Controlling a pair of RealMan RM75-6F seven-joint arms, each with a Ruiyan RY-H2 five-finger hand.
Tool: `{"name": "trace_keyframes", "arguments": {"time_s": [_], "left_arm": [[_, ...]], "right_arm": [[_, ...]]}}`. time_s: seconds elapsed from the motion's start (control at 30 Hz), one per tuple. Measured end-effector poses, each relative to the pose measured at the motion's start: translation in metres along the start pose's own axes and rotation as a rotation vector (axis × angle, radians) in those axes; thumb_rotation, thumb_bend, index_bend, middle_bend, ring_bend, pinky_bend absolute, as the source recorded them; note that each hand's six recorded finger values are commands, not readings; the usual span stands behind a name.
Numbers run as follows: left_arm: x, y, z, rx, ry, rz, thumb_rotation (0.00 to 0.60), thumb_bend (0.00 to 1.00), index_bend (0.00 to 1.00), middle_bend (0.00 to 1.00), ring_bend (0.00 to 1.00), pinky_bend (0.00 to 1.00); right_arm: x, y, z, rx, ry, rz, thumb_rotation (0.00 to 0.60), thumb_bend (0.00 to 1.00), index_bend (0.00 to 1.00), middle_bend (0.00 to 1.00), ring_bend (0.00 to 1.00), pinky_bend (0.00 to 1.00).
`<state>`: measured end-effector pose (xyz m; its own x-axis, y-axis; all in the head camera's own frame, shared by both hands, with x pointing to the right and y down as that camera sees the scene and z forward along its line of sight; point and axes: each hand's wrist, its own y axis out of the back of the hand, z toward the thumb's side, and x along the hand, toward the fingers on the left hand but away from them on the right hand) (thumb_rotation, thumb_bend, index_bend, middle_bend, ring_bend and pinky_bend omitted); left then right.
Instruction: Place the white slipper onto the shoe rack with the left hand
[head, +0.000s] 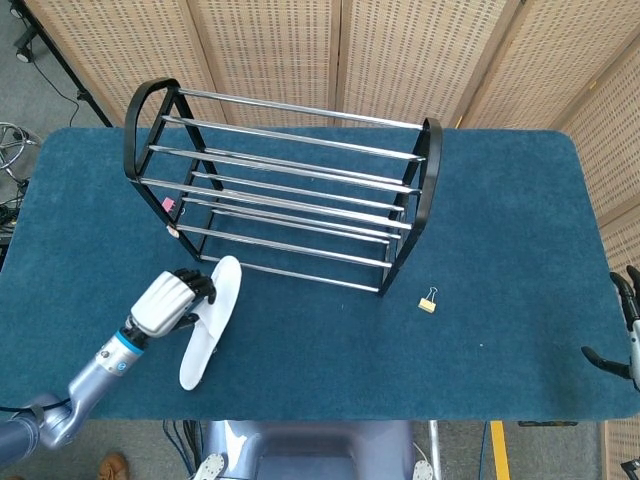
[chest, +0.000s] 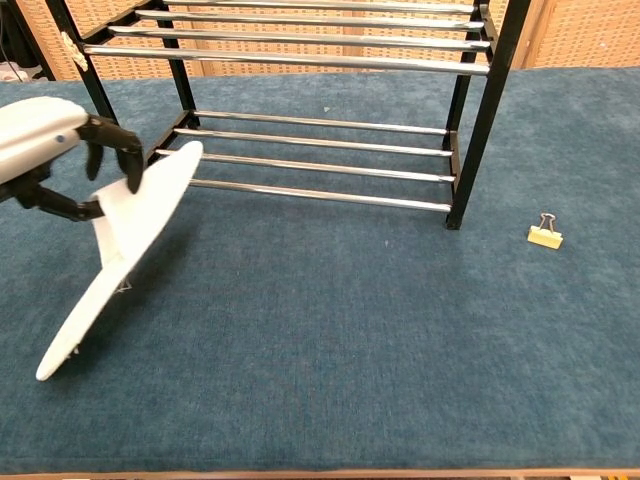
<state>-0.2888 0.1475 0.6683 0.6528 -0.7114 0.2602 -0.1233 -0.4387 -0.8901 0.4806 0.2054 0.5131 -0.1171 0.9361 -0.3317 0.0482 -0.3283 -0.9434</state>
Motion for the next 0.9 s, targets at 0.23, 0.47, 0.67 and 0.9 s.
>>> {"name": "trace_keyframes", "arguments": {"time_s": [0.23,0.47,0.67,0.9], "left_arm": [[0.036,-0.005,0.016,0.054,-0.032,-0.023,0.6,0.53,0.68,0.53,0.45,0.58],[0.067,-0.005,0.016,0.06,-0.017,-0.017,0.6,0.53,0.68,0.54,0.45,0.58],[0.084,-0.013,0.011,0.043,0.017,-0.049,0.6,0.52,0.69,0.54,0.45,0.58],[0.107,-0.014,0.005,0.039,0.049,-0.054,0.6,0.52,0.69,0.54,0.45,0.58]], "right_arm": [[0.0,0.0,-0.003,-0.003,-0.007,0.001,0.6,0.0,0.0,0.0,0.0,0.0],[-0.001,0.0,-0.005,-0.005,-0.017,0.004,0.6,0.0,0.0,0.0,0.0,0.0],[-0.002,-0.002,-0.006,-0.003,-0.021,0.011,0.6,0.0,0.0,0.0,0.0,0.0],[-0.004,-0.003,-0.011,-0.005,-0.041,0.017,0.6,0.0,0.0,0.0,0.0,0.0]]}}
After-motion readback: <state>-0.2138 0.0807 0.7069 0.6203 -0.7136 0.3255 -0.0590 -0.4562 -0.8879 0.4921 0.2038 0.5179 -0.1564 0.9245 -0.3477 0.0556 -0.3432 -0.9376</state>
